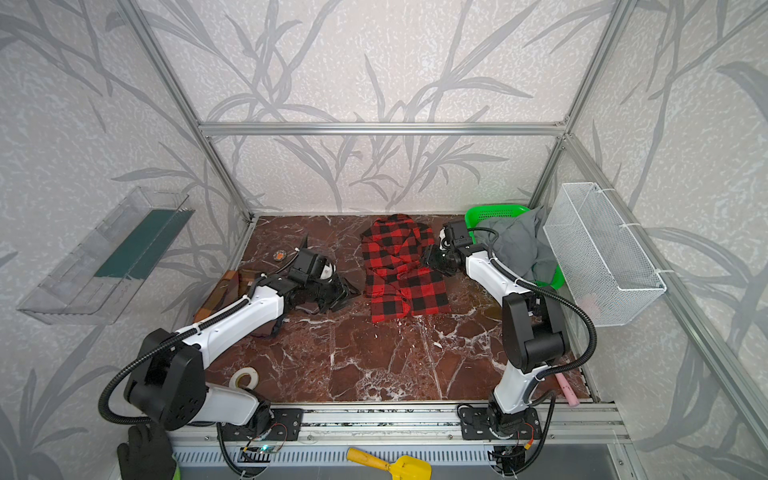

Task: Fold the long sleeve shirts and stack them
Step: 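Lay the hem down near the collar and open both grippers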

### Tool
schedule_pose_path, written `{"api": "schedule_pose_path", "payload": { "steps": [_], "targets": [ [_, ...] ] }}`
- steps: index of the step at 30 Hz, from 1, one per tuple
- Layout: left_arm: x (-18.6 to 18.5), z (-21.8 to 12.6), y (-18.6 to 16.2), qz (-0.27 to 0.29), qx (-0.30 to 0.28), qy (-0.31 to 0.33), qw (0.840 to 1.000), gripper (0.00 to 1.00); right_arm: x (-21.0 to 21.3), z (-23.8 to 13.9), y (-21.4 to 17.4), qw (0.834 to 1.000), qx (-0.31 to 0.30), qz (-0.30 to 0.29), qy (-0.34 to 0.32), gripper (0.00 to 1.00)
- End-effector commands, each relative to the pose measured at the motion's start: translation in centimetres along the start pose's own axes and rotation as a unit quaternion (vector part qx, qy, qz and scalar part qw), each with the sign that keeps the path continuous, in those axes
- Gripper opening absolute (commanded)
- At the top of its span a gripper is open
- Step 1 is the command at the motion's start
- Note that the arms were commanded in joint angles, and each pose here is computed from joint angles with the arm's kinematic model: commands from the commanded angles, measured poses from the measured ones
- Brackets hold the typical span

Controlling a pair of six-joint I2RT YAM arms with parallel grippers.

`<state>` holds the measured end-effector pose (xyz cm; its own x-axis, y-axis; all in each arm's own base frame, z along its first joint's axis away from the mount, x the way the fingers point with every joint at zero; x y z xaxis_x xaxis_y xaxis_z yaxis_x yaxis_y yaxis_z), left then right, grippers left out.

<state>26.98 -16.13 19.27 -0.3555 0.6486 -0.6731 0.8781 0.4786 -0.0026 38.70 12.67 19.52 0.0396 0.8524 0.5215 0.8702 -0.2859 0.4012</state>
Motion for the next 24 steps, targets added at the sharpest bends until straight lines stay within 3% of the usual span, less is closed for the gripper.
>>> {"api": "schedule_pose_path", "payload": {
  "steps": [1, 13, 24],
  "targets": [
    [1.1, -0.3, -0.6, 0.016, -0.008, 0.015, 1.000, 0.41, 0.6, -0.3, 0.7, 1.000, 0.006, -0.007, -0.005, 0.60],
    [-2.0, 1.8, 0.9, 0.068, -0.028, 0.007, 0.997, 0.44, 1.6, -0.5, -0.4, 0.999, 0.012, -0.017, 0.025, 0.61],
    [-1.5, 5.4, 2.2, 0.093, -0.015, 0.071, 0.993, 0.44, 1.7, 2.8, -2.2, 0.997, 0.051, -0.013, 0.060, 0.61]
  ]
}}
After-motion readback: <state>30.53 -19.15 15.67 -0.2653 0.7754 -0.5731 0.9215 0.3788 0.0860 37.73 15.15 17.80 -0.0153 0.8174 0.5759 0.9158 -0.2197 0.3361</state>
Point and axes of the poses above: each gripper's point midway between its finger pads, its own z axis out along the fingers, its own x axis along the line the jaws close on, y = z × x, the point moved 9 cm from there along -z, back along the fingers, and after that the axes turned 3 degrees about -z, right-handed, at the moved point
